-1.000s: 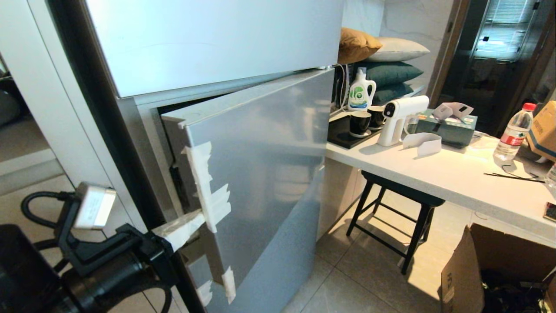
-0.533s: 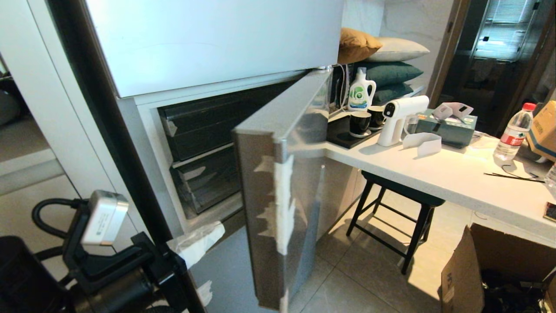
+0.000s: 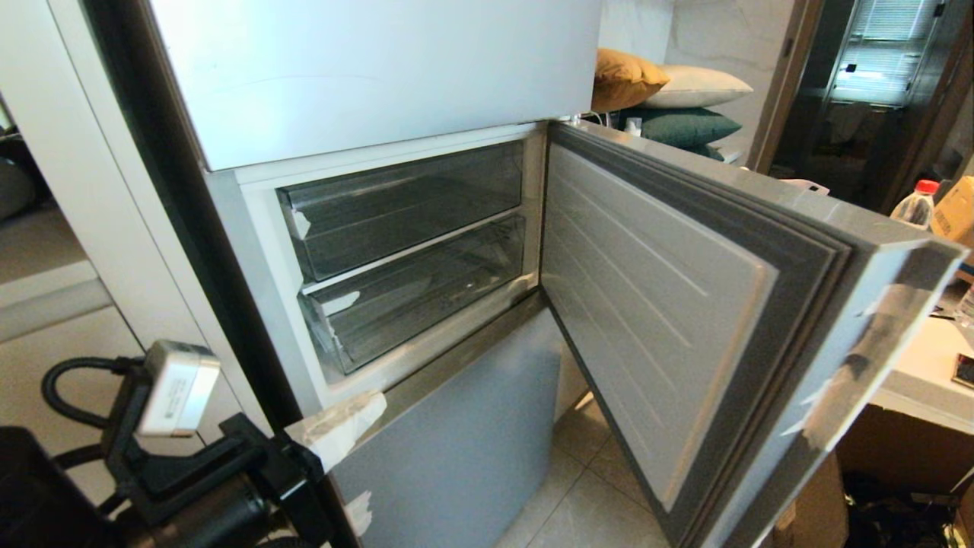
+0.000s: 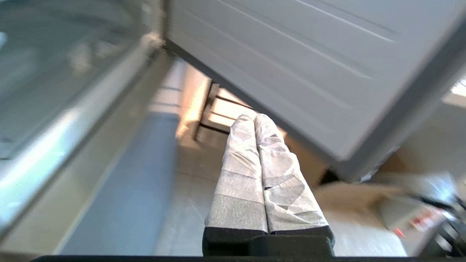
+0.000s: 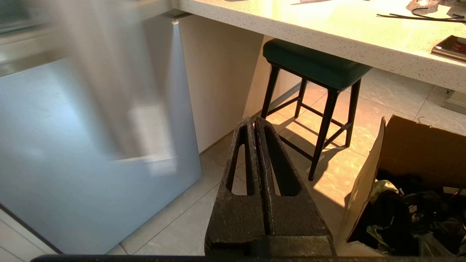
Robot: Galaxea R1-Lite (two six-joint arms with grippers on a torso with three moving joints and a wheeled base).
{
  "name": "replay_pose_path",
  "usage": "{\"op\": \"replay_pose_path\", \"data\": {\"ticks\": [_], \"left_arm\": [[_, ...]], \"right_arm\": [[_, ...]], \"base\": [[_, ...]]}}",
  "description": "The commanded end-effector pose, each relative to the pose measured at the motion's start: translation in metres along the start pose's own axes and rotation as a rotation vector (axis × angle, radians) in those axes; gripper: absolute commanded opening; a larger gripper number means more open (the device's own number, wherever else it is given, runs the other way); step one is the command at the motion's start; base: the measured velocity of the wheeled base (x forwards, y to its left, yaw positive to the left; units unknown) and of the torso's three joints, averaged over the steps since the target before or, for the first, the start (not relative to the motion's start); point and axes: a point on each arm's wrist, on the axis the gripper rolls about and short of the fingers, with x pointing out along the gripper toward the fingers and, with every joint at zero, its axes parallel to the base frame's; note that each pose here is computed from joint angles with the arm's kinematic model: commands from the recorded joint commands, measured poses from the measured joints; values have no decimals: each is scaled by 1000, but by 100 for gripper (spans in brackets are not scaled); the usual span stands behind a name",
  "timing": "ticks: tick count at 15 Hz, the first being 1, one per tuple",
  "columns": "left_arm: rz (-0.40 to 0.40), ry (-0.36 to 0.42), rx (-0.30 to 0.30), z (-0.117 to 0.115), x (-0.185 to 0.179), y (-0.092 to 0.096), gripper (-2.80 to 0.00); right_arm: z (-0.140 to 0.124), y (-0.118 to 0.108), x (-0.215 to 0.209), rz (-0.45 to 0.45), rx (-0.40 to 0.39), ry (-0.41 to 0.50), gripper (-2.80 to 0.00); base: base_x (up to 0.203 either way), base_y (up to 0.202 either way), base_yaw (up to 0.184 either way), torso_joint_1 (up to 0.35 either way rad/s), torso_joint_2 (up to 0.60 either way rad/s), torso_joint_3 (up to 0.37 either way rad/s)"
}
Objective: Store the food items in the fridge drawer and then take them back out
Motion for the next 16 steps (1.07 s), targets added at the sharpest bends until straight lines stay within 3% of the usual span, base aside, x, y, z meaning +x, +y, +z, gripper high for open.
{"op": "replay_pose_path", "data": {"ticks": [1,6,10,13,16], "left_arm": [[65,-66,12,10,-6,2,-280],[347,-205,69,34,-28,32,-280],[660,-351,129,56,-74,59,-280],[812,-404,160,62,-112,52,-280],[926,-380,178,63,-138,40,-280]], "right_arm": [[0,0,0,0,0,1,-280],[0,0,0,0,-1,1,-280],[0,0,0,0,-4,1,-280],[0,0,0,0,-4,1,-280],[0,0,0,0,-4,1,-280]], "base": [[0,0,0,0,0,0],[0,0,0,0,0,0],[0,0,0,0,0,0],[0,0,0,0,0,0],[0,0,0,0,0,0]]}}
